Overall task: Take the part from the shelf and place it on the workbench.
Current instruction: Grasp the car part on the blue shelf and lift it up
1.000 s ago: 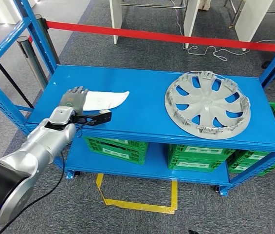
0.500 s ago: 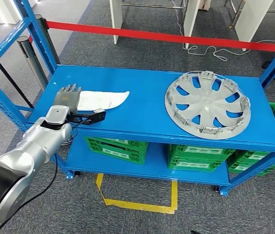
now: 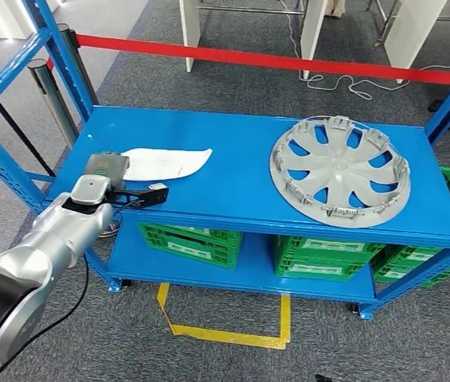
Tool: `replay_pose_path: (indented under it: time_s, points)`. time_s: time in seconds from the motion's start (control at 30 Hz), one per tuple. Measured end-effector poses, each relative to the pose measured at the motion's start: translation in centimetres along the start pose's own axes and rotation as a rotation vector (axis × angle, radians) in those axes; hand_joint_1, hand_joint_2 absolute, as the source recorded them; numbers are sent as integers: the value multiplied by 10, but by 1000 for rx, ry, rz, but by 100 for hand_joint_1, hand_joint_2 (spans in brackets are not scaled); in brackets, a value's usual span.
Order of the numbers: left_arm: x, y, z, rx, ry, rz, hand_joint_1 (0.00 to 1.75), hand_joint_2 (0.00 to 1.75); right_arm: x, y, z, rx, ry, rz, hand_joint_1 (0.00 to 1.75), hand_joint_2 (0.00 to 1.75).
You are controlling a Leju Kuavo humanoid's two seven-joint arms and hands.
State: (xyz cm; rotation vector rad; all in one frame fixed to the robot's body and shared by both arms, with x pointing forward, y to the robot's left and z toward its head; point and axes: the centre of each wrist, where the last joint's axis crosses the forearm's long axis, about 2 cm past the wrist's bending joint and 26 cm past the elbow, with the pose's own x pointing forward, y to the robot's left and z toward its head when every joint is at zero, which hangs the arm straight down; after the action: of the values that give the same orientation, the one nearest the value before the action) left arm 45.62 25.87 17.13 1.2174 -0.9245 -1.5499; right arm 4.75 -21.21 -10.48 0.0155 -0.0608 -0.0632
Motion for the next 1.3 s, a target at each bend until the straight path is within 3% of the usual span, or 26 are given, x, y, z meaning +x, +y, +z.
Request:
replay_pose_path:
  time_s: [0.43,0.8,1.03,1.2,1.3]
  points:
    - [-4,-8,2,36,25,-8,175,175,-2,-2,0,-32,-51,-12,0,175]
    - [0,-34,11,144,12,12,175,175,-3,-5,-1,-64,-36,-8,0,175]
    - [-4,-35,15,442,-97,192,175,175,-3,-5,-1,-67,-10,12,0,175]
    - [5,-16,15,670,-222,550,175,175,-3,-5,-1,-71,-10,26,0,175]
    - [9,-3,15,777,-228,692,175,175,-2,-5,-1,-73,-12,28,0,175]
